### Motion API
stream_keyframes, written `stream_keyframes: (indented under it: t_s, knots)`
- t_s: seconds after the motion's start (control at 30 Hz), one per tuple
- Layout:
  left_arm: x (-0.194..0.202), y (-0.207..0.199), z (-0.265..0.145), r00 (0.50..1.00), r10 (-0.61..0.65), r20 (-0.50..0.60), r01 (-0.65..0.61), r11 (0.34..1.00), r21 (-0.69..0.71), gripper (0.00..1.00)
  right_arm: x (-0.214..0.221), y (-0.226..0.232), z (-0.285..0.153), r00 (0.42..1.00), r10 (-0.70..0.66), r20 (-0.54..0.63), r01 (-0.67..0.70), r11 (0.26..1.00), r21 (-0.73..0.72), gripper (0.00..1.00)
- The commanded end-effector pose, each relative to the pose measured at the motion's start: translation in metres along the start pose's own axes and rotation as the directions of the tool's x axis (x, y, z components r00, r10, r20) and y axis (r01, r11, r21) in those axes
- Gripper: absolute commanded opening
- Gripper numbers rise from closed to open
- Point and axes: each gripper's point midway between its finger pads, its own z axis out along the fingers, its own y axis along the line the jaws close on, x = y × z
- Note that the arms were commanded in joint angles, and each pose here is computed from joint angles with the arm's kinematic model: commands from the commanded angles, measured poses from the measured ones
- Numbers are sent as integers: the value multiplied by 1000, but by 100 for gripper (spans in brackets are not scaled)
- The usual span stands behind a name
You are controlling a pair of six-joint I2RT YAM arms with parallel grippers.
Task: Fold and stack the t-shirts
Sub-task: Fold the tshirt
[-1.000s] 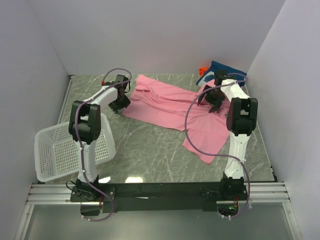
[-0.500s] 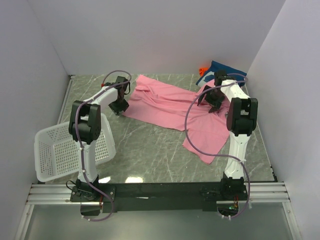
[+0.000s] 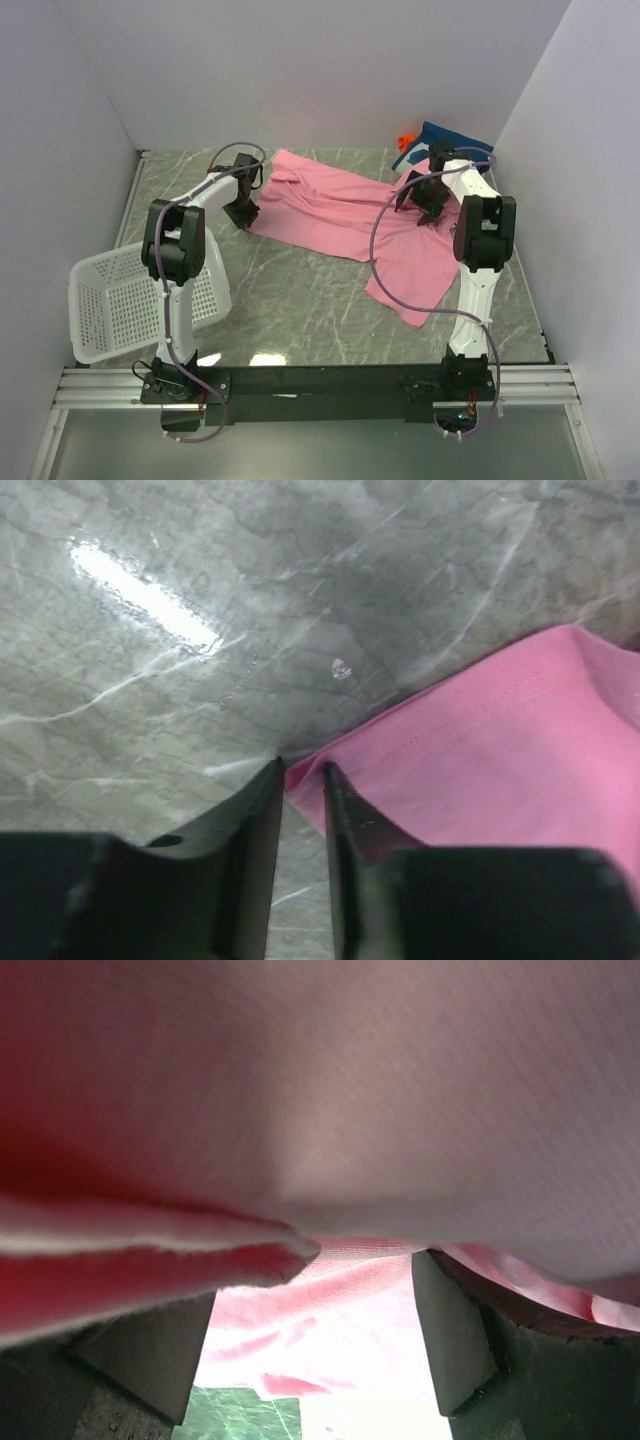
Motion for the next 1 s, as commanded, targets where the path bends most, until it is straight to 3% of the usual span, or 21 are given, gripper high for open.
stream_keyframes:
  t_s: [0.0,0.17,0.4,0.63,0.97]
  knots:
    - [18,5,15,997,42,-62,-44,999,-26,25,-13,7,-22,997,-14,71,17,999,-37,83]
    - [23,0,14,994,73,-83,-72,997,22,0,-17,10,-36,994,-25,103,30,999,-44,83]
    - [17,-13,0,992,101,-71,-90,985,148,0,14,0,-54,993,-7,119,6,1000,4,83]
    - [17,-19,-9,989,135,-54,-119,966,231,0,103,-6,-63,993,-67,100,59,995,82,82]
    - [27,-1,-24,983,184,-29,-170,948,269,0,228,-80,-60,996,57,73,-66,988,138,77]
